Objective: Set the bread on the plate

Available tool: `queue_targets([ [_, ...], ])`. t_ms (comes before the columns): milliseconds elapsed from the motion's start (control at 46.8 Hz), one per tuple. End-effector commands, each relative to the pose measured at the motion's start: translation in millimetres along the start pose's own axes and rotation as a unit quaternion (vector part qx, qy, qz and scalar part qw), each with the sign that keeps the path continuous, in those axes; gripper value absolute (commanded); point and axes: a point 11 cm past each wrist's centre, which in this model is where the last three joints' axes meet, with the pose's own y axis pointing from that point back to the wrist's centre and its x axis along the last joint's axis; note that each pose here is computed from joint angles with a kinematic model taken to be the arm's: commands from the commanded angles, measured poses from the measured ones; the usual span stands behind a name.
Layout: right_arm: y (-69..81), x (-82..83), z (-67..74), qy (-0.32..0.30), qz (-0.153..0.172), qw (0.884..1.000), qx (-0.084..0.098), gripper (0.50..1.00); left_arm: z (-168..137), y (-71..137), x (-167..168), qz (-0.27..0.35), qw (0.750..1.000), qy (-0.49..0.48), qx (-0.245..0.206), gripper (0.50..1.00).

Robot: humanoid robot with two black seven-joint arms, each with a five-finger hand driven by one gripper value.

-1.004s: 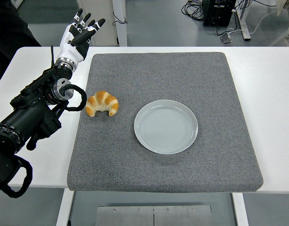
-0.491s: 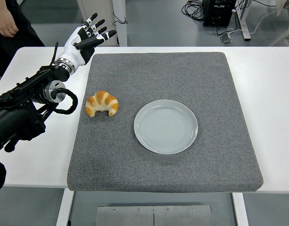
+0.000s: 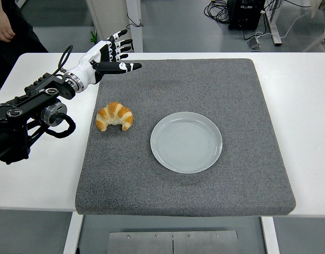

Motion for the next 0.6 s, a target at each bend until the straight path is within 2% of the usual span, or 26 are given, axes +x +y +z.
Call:
queue_targets([
  [0, 0.0, 0.1, 0.0, 0.000, 0.000, 1.000, 0.000, 1.000, 7.1, 6.2, -2.5, -0.019, 0.999, -0.031, -0.005, 0.946],
  [85, 0.0, 0.0, 0.0, 0.001, 0.000, 1.000, 0.000, 1.000, 7.8, 14.4, -2.6, -0.037, 0.997, -0.068, -0.001, 0.946],
  [278, -0.3, 0.1, -0.8, 0.001, 0.000, 1.000, 0.001, 1.000, -11.5, 31.6, 3.7, -0.063, 0.983, -0.165, 0.044, 0.948],
  [577, 0.0, 0.0, 0.0, 0.001, 0.000, 1.000, 0.000, 1.000, -15.5, 41.6, 8.5, -0.082, 0.965, -0.243, 0.052, 0.946],
])
